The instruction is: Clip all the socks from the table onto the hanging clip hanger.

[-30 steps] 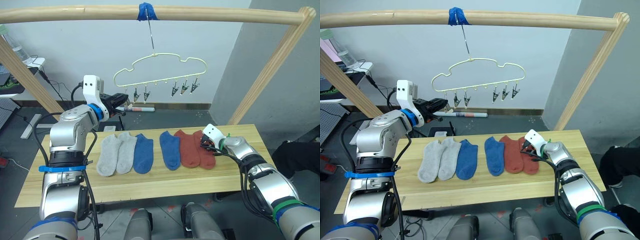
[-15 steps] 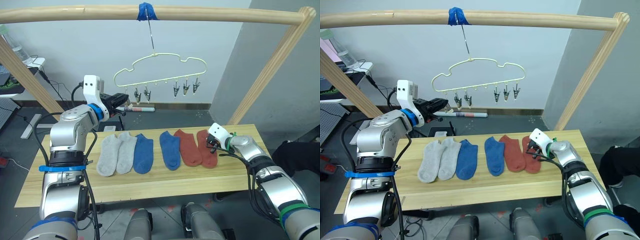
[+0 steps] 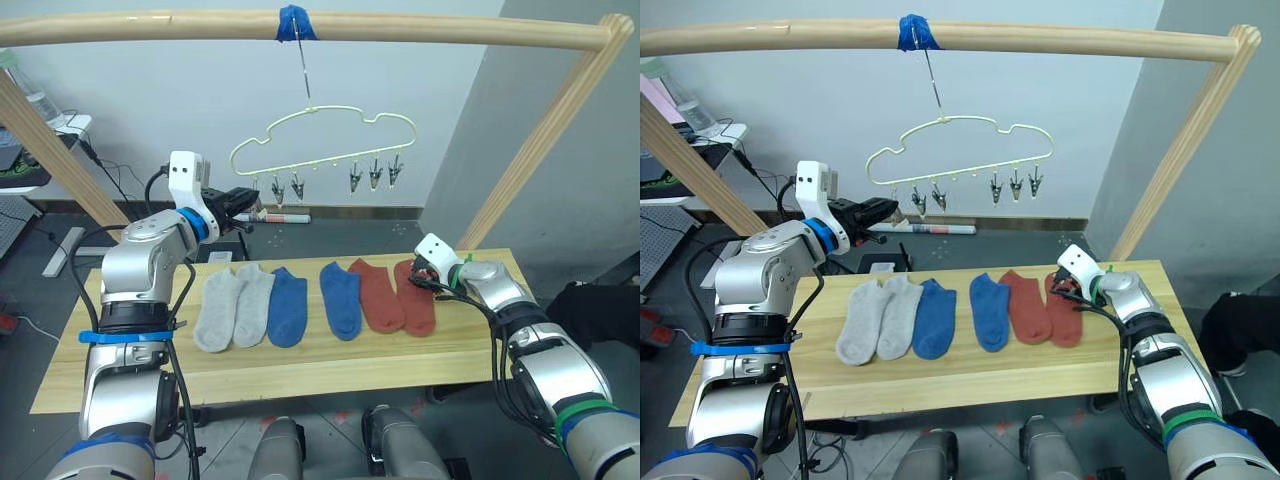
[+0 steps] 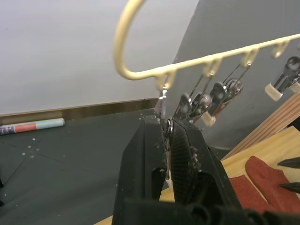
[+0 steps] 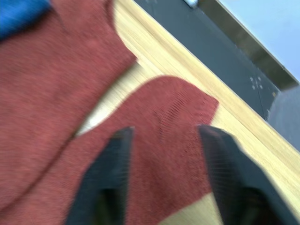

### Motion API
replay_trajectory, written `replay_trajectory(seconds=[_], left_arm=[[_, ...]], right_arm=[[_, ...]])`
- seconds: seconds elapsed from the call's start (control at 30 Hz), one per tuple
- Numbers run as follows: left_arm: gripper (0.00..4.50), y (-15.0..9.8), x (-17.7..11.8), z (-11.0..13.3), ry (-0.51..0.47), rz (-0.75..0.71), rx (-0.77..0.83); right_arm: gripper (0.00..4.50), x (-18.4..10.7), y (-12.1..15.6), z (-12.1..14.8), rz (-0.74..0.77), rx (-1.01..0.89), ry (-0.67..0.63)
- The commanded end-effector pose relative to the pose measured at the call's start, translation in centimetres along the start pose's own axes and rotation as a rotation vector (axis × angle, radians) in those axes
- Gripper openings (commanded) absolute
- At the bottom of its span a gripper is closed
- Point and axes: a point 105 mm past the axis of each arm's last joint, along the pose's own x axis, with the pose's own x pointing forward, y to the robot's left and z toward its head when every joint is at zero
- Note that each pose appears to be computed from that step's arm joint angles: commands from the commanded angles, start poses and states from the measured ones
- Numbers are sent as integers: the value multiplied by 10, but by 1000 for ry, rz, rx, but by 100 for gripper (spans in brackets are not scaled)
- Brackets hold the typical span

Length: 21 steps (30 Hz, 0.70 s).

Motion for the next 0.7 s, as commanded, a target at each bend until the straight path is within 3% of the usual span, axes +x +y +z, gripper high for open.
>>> replay_trajectory(seconds=[0.03,0.1,0.13,0.63,0.7], left_arm=[[11,0,-4,13,-37,-1,39],[11,0,-5,13,-36,0,39],[11,0,-5,13,-36,1,39],[11,-2,-10,9,-20,4,27],[11,-2,-12,8,-19,9,25]], right_arm=[[375,0,-6,4,-26,-12,1],[444,0,-7,4,-30,-14,5],[448,1,-6,5,-36,-19,4],[448,11,15,-12,41,155,76],[386,11,16,-15,47,148,88]])
